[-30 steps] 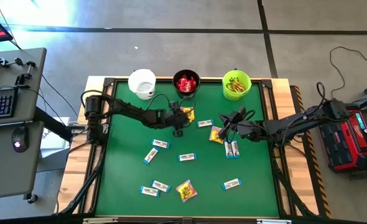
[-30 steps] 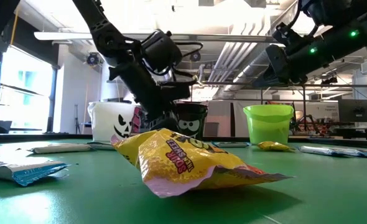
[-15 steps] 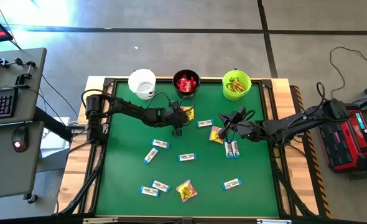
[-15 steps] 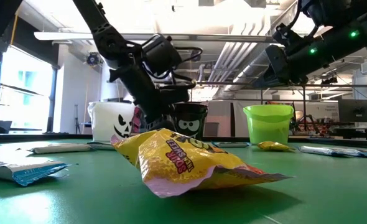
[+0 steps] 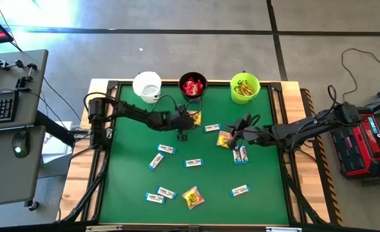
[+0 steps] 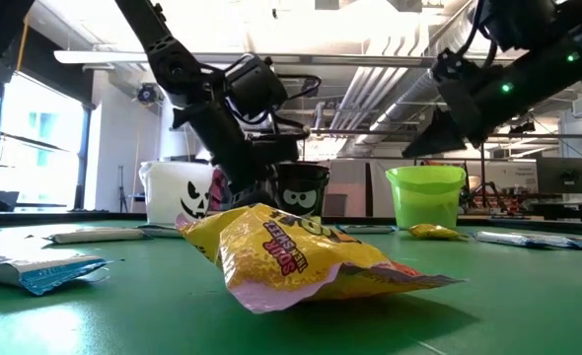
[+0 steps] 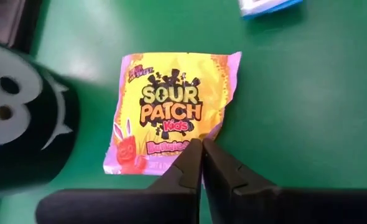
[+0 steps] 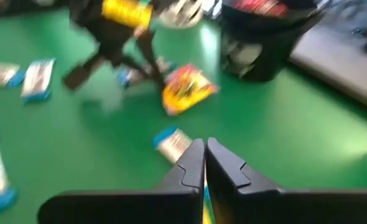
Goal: Sort candy by brand, put in halloween buckets
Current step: Put the yellow candy into the green bucket
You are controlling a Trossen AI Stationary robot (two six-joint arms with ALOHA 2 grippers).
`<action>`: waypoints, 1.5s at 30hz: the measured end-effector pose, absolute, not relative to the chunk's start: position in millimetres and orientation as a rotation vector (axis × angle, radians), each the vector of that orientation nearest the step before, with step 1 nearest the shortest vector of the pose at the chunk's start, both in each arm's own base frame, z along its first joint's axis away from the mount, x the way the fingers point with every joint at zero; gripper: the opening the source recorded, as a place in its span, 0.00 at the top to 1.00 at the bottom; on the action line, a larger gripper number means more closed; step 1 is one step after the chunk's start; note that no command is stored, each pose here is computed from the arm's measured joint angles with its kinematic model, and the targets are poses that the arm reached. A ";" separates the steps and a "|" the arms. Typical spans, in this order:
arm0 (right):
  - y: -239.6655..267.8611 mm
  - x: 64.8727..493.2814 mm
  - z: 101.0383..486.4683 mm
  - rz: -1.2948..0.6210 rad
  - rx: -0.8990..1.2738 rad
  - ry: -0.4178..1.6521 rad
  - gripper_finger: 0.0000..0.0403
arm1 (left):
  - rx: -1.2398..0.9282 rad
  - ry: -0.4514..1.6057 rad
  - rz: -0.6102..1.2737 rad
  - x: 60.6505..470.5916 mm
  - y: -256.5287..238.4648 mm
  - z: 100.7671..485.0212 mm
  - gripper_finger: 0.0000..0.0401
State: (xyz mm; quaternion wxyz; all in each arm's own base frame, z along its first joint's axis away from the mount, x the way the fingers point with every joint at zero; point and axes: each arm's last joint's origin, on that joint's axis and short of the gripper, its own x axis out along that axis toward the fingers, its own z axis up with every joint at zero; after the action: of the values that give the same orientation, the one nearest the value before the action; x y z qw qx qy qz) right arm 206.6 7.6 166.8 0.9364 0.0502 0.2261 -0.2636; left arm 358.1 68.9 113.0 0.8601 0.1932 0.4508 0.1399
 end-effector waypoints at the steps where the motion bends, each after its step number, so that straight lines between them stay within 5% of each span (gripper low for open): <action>1: 7.5 206.0 165.3 -0.521 0.104 0.483 0.96 | 0.395 0.941 0.284 357.8 66.7 115.2 1.00; 16: 16.4 244.7 137.9 -0.347 -0.141 0.547 0.44 | -0.046 0.847 0.068 352.3 48.7 143.1 1.00; 22: 19.0 277.7 131.6 -0.371 -0.257 0.597 0.42 | 0.106 0.868 0.168 352.8 47.7 141.3 0.96; 36: 19.7 296.4 134.6 -0.383 -0.261 0.640 0.42 | 0.387 0.908 0.291 364.1 41.0 110.4 0.62; 41: 19.2 296.2 134.8 -0.405 -0.265 0.639 0.42 | 0.401 0.913 0.322 365.3 43.1 106.4 0.66; 45: 19.0 296.5 135.5 -0.415 -0.266 0.631 0.44 | 0.434 0.924 0.319 364.6 44.8 105.6 0.84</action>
State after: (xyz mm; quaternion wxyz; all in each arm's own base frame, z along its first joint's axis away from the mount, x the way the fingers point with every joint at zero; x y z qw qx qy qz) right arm 296.5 19.0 135.5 0.9210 -0.1293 0.3069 -0.2022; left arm 364.6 44.8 105.6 0.8604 0.2066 0.4402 0.1522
